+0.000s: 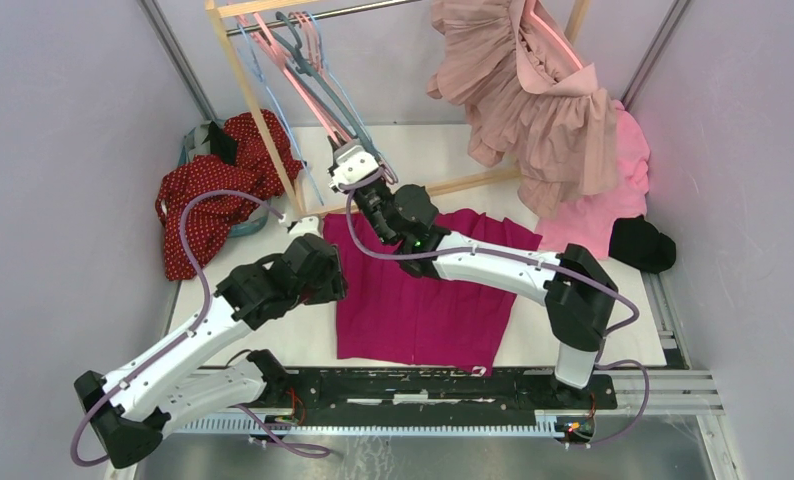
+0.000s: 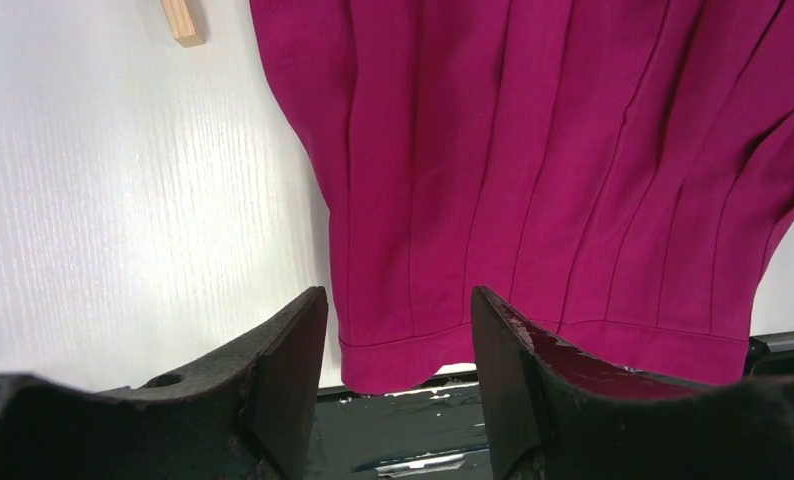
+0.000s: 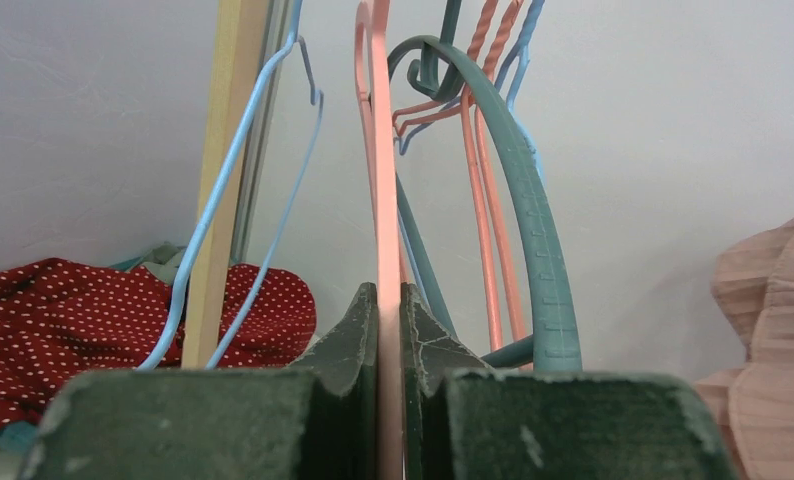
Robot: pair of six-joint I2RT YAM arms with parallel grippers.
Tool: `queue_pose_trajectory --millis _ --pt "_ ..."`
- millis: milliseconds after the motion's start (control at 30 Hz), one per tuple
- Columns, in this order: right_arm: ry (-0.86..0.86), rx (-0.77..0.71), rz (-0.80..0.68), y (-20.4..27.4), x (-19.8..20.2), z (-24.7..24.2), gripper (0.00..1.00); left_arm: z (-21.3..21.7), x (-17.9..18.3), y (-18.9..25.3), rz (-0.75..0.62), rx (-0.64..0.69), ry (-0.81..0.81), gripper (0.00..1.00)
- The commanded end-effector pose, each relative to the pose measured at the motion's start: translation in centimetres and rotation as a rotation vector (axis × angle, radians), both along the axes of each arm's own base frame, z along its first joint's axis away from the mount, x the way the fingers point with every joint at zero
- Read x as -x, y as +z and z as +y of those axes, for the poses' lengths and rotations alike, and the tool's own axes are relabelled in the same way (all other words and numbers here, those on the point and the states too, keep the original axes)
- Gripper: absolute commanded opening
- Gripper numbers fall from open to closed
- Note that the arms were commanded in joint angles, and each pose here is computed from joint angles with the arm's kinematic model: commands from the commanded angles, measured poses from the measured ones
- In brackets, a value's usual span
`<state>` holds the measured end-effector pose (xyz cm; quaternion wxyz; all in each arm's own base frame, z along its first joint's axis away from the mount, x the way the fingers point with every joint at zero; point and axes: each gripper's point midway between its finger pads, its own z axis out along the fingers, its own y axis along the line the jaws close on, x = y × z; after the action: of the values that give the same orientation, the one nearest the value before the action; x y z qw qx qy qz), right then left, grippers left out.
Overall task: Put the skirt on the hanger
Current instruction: Pick up the hanger from the clothesline.
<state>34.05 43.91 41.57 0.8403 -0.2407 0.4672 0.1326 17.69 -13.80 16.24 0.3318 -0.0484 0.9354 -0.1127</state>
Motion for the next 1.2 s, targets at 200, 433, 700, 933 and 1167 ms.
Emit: queue_pose_trajectory --millis 200,433,700,933,1167 --pt "-0.132 -0.01 -0.24 6.0 0.7 -1.1 0.02 -0.3 -0.9 0.0 -0.024 -0.011 -0.025 0.61" --pt "-0.175 0.003 -0.284 7.6 0.6 -1.9 0.02 -0.5 -1.0 -0.4 -0.016 -0.008 -0.027 0.61" --pt "-0.166 -0.047 -0.208 6.4 1.4 -4.4 0.02 -0.5 -0.8 -0.7 -0.013 -0.004 -0.026 0.61" --pt "-0.102 0.004 0.022 2.2 2.6 -7.2 0.02 -1.0 -0.8 -0.7 -0.011 0.024 -0.037 0.61" --pt "-0.039 0.011 0.188 0.6 5.5 -11.4 0.02 -1.3 -0.8 -0.7 -0.015 0.046 -0.039 0.61"
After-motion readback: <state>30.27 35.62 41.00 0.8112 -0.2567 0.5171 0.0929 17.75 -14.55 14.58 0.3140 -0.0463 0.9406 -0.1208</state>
